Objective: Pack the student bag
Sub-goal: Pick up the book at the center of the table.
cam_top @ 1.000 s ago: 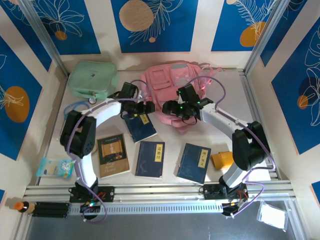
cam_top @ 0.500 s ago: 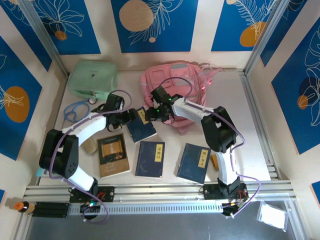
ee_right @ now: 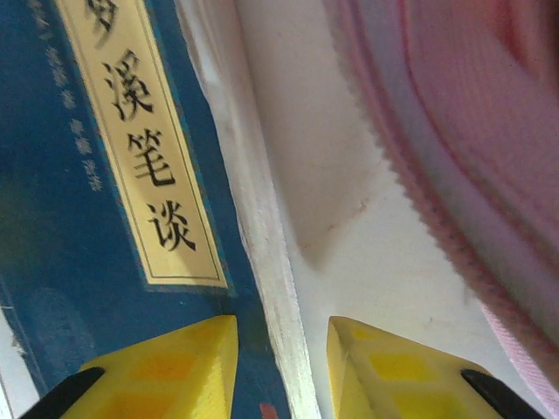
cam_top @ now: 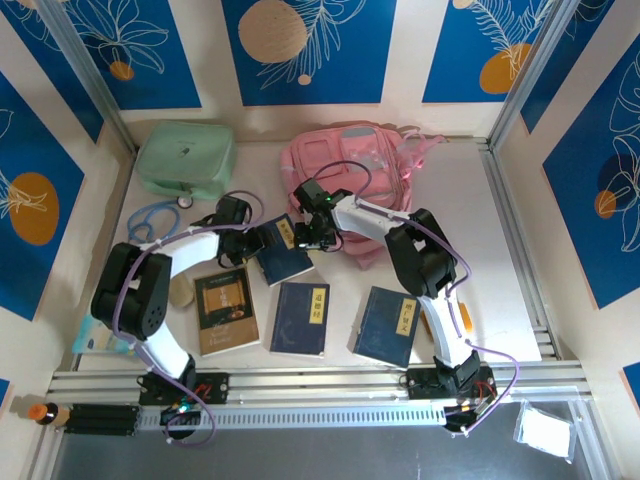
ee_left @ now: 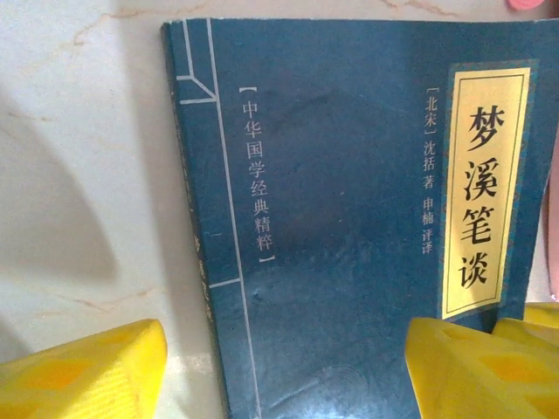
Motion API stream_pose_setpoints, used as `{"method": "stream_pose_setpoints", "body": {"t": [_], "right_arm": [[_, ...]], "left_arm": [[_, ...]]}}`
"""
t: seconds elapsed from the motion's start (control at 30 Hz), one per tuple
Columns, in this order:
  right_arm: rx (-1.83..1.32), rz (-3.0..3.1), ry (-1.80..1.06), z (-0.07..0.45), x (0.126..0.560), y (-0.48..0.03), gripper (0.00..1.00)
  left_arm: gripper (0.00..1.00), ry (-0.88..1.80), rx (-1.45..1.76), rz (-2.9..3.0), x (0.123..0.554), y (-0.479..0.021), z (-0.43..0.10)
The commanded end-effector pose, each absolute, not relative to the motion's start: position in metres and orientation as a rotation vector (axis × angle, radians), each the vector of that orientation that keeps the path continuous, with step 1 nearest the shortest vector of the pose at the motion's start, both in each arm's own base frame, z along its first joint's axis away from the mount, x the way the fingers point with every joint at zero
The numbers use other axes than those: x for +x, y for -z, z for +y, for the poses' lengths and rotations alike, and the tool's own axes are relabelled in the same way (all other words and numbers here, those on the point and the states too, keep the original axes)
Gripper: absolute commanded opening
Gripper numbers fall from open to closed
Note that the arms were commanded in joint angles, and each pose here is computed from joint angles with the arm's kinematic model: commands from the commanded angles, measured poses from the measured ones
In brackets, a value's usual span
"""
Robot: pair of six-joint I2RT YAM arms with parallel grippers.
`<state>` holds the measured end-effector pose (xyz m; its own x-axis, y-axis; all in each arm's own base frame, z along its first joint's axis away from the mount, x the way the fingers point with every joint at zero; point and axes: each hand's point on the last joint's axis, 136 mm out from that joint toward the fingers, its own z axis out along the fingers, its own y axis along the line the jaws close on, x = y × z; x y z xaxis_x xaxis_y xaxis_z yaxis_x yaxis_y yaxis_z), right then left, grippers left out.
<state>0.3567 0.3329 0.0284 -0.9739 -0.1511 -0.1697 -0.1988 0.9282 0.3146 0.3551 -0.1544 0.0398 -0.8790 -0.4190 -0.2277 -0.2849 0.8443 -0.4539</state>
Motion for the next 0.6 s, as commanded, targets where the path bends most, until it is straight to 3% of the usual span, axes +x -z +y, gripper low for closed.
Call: {"method": "stream_pose_setpoints", "body": {"t": [0.0, 0.2, 0.57], "right_arm": [[-0.252, 3.013, -0.484, 0.327, 0.35, -0.021, 0.3], [-0.227, 3.038, -0.472, 0.321, 0.35, -0.014, 0.26], [-0.229, 3.067, -0.45, 0.318, 0.346, -0.002, 0.24]], "left_arm": [[0.61, 0.673, -0.534, 2.705, 0.357, -0.038, -0.16], [0.51, 0.689, -0.535, 2.746, 0.355, -0.028, -0.163], [0.52, 0.683, -0.54, 2.776, 0.354, -0.021, -0.164]]}}
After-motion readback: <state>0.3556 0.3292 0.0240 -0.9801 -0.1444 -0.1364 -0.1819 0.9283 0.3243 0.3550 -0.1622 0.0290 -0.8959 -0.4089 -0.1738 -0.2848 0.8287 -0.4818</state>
